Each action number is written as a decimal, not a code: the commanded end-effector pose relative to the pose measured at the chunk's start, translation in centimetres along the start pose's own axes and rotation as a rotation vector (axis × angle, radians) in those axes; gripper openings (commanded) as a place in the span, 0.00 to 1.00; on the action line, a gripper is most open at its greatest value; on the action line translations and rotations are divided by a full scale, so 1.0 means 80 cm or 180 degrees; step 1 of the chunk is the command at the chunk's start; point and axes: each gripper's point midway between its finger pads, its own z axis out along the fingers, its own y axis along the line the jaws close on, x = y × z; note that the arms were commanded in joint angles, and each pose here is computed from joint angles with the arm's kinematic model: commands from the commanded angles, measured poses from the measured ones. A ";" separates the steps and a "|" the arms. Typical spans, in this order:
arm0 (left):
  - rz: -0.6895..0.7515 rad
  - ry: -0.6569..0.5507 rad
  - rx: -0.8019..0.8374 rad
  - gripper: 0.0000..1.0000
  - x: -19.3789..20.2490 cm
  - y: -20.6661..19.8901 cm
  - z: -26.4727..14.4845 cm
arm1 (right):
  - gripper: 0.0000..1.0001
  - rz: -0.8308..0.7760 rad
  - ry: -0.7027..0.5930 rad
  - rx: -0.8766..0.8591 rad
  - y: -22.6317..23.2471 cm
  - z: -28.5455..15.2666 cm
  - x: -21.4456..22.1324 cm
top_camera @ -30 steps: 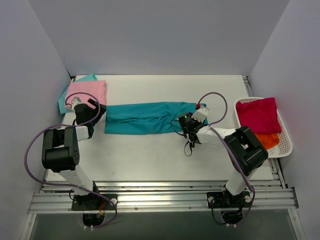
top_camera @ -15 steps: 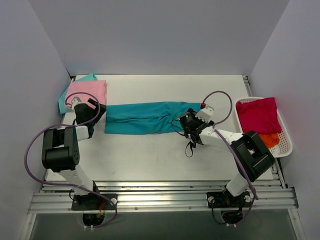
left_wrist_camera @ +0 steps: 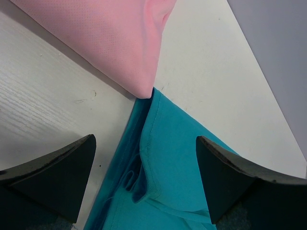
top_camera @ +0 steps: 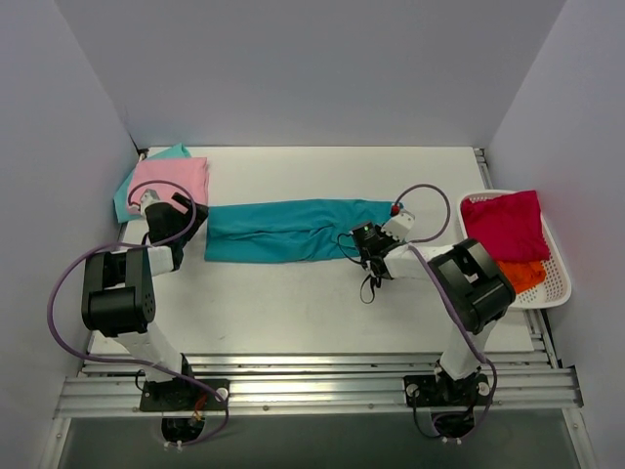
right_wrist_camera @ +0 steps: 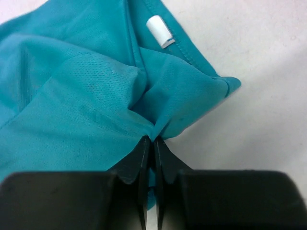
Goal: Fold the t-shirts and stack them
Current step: Fold the tshirt
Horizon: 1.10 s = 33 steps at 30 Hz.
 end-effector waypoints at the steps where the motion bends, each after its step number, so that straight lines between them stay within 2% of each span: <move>1: 0.0055 -0.0107 0.0126 0.94 -0.014 -0.010 0.001 | 0.00 0.0050 0.0092 0.0029 -0.004 0.020 0.005; 5: 0.0056 -0.0110 0.0137 0.94 -0.013 -0.010 0.000 | 0.00 0.0135 0.0026 0.0088 0.001 0.040 -0.016; 11: 0.0042 -0.0109 0.0152 0.94 -0.014 -0.010 0.000 | 0.00 0.0387 -0.0121 0.0125 0.031 0.088 -0.082; 12: 0.0030 -0.0108 0.0153 0.94 -0.014 -0.009 0.000 | 0.00 0.0425 -0.0176 0.0095 0.049 0.104 -0.103; 13: 0.0029 -0.0115 0.0160 0.94 -0.015 -0.009 0.000 | 0.00 0.0453 -0.0149 0.0212 0.039 0.122 -0.117; 15: 0.0024 -0.0108 0.0160 0.94 -0.015 -0.009 0.001 | 0.00 0.0547 -0.0242 0.0161 0.063 0.154 -0.155; 17: 0.0023 -0.0107 0.0167 0.94 -0.015 -0.009 0.001 | 0.00 0.0677 -0.0304 0.0200 0.063 0.185 -0.189; 18: 0.0017 -0.0107 0.0160 0.94 -0.015 -0.009 0.001 | 0.00 0.0583 -0.0277 0.0204 0.065 0.214 -0.180; 19: 0.0017 -0.0107 0.0160 0.94 -0.015 -0.009 0.001 | 0.06 0.0693 -0.0381 -0.0070 0.100 0.223 -0.222; 21: 0.0017 -0.0101 0.0160 0.94 -0.014 -0.009 0.002 | 0.24 0.0751 -0.0527 -0.0574 0.133 0.247 -0.256; 22: 0.0018 -0.0107 0.0167 0.94 -0.015 -0.010 0.001 | 0.40 0.0634 -0.0533 -0.0863 0.146 0.243 -0.260; 23: 0.0018 -0.0104 0.0171 0.94 -0.015 -0.010 0.001 | 0.84 0.0627 -0.0630 -0.0943 0.146 0.238 -0.269; 24: 0.0016 -0.0107 0.0168 0.94 -0.015 -0.009 0.001 | 1.00 0.0688 -0.0895 -0.1131 0.157 0.211 -0.307; 26: 0.0011 -0.0103 0.0171 0.94 -0.015 -0.009 0.001 | 1.00 0.0534 -0.0949 -0.1154 0.149 0.192 -0.309; 27: 0.0011 -0.0107 0.0168 0.94 -0.015 -0.008 0.001 | 1.00 0.0592 -0.1096 -0.1220 0.148 0.162 -0.341; 28: 0.0012 -0.0114 0.0175 0.94 -0.015 -0.009 0.001 | 1.00 0.0596 -0.1135 -0.1217 0.143 0.148 -0.349; 29: 0.0012 -0.0110 0.0171 0.94 -0.015 -0.008 0.001 | 1.00 0.0578 -0.1077 -0.1091 0.125 0.144 -0.333; 30: 0.0010 -0.0117 0.0172 0.94 -0.016 -0.008 0.001 | 1.00 0.0675 -0.1191 -0.1097 0.115 0.107 -0.361; 33: 0.0001 -0.0120 0.0182 0.94 -0.016 -0.009 0.001 | 1.00 0.0920 -0.1118 -0.1103 0.089 0.042 -0.349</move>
